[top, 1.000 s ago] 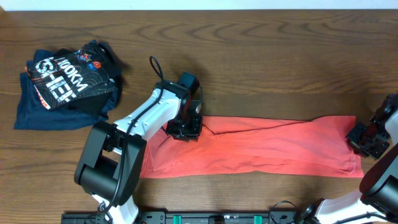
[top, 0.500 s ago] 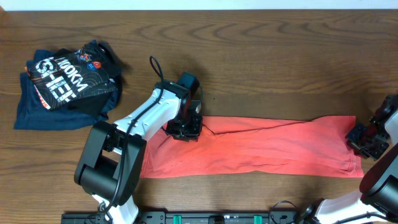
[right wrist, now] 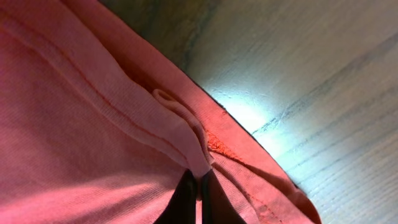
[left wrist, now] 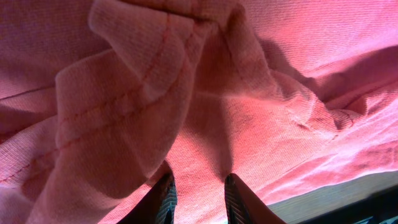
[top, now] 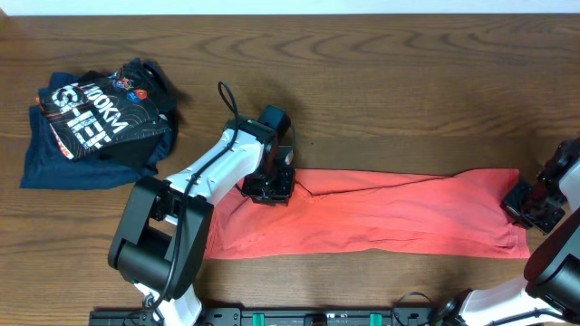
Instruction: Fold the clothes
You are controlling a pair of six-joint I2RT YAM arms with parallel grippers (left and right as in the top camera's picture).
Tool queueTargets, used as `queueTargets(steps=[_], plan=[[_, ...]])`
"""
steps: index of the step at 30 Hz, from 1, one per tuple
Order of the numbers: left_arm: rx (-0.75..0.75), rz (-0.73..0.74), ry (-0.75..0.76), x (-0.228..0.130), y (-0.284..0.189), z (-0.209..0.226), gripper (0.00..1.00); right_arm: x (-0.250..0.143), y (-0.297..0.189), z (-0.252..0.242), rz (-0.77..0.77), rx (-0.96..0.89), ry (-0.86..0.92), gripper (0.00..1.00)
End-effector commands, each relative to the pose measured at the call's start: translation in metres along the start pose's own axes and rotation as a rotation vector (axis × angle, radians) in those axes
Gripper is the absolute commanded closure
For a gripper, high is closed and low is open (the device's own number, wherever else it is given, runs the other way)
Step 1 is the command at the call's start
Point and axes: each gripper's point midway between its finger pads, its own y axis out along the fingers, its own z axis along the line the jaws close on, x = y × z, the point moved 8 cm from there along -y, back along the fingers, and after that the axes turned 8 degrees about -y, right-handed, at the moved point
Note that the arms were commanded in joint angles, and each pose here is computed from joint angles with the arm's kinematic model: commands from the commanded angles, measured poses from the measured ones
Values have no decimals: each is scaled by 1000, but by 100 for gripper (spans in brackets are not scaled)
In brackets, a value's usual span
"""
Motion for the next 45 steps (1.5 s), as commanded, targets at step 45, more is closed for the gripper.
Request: queueTargets(steps=[45], plan=[[21, 24, -16, -2, 6, 4, 71, 5, -53, -20, 109, -107, 0, 89]])
